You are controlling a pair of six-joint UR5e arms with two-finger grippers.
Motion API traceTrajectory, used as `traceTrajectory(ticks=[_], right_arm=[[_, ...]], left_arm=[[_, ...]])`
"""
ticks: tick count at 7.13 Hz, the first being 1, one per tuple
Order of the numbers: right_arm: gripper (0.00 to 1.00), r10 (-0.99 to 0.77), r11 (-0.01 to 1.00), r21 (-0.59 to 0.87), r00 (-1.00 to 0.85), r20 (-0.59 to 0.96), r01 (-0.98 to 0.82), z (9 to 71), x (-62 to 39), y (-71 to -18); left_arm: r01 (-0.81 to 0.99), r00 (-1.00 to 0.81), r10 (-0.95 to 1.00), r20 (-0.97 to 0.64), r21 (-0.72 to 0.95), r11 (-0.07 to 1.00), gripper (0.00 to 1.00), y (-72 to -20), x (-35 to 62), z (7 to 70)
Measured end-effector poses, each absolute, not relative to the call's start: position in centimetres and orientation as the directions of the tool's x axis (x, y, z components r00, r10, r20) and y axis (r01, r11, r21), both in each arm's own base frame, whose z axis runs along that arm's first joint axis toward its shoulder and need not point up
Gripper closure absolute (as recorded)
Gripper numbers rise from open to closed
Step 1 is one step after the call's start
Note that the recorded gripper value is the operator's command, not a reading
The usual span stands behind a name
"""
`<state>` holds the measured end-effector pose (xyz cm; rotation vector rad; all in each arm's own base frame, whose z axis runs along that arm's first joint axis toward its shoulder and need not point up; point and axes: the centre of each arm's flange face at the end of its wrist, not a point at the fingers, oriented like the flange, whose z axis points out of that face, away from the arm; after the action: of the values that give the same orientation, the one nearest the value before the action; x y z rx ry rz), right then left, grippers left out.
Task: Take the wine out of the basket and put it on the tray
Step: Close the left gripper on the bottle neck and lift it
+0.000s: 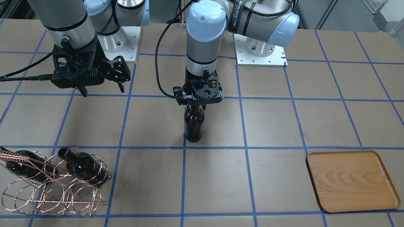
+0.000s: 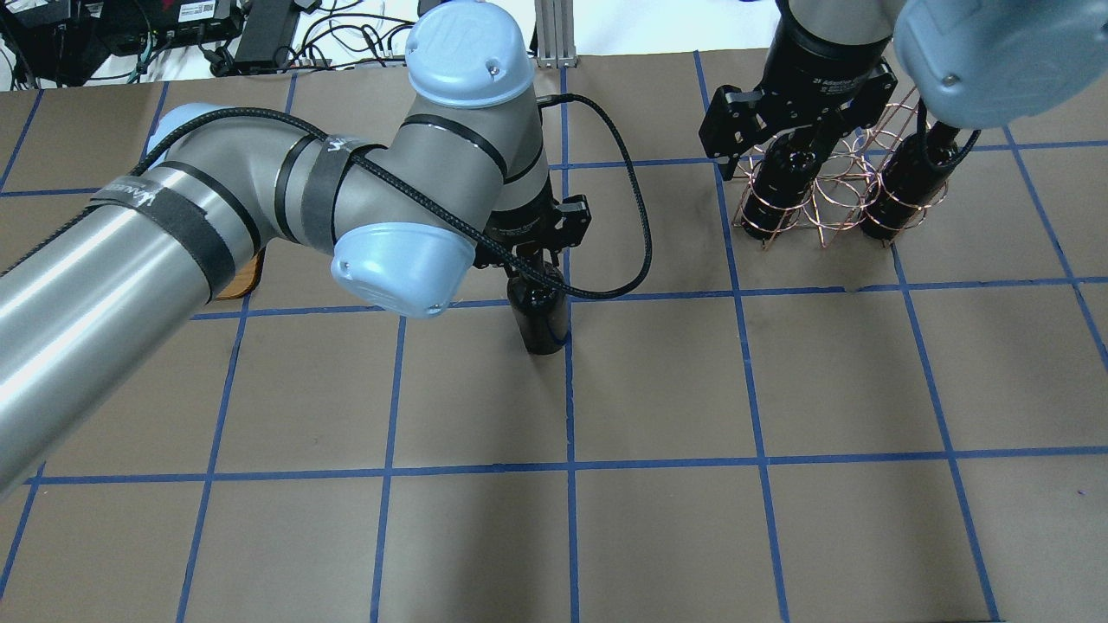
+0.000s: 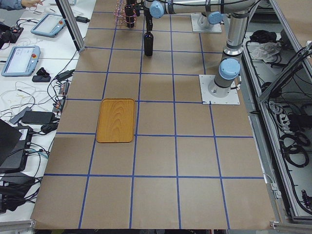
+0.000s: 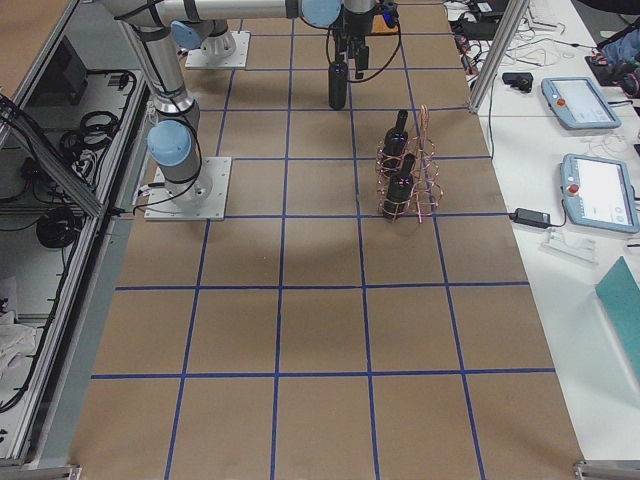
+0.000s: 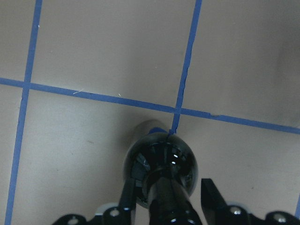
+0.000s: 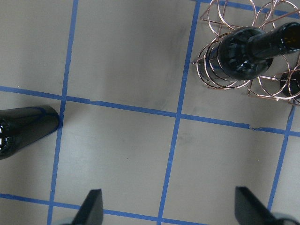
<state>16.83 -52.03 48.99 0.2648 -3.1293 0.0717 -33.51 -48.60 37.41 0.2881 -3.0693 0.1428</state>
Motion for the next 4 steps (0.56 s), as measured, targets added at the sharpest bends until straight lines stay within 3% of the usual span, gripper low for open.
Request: traceTrajectory(ticks=[2,3,4], right_arm=[[0.00,-0.168,0.985,-0.044,-0.986,0.001,-0.168,48.99,16.85,-51.95],[0.00,-0.169,0.985,-0.043,-0.986,0.001,-0.168,48.98,16.88,-51.90],[0.00,-0.169,0.985,-0.043,-0.986,-0.003,-0.169,48.99,16.94,-51.85]], left_arm=[[-0.183,-0.981,-0.176,0.075,-0.106,0.977,0.79,-48.75,-33.58,37.75],[-0.183,-0.981,-0.176,0.077,-0.107,0.977,0.94,-48.74,-33.58,37.73],[-0.183,-0.981,-0.176,0.077,-0.108,0.977,1.00,-48.66,-33.54,37.82]])
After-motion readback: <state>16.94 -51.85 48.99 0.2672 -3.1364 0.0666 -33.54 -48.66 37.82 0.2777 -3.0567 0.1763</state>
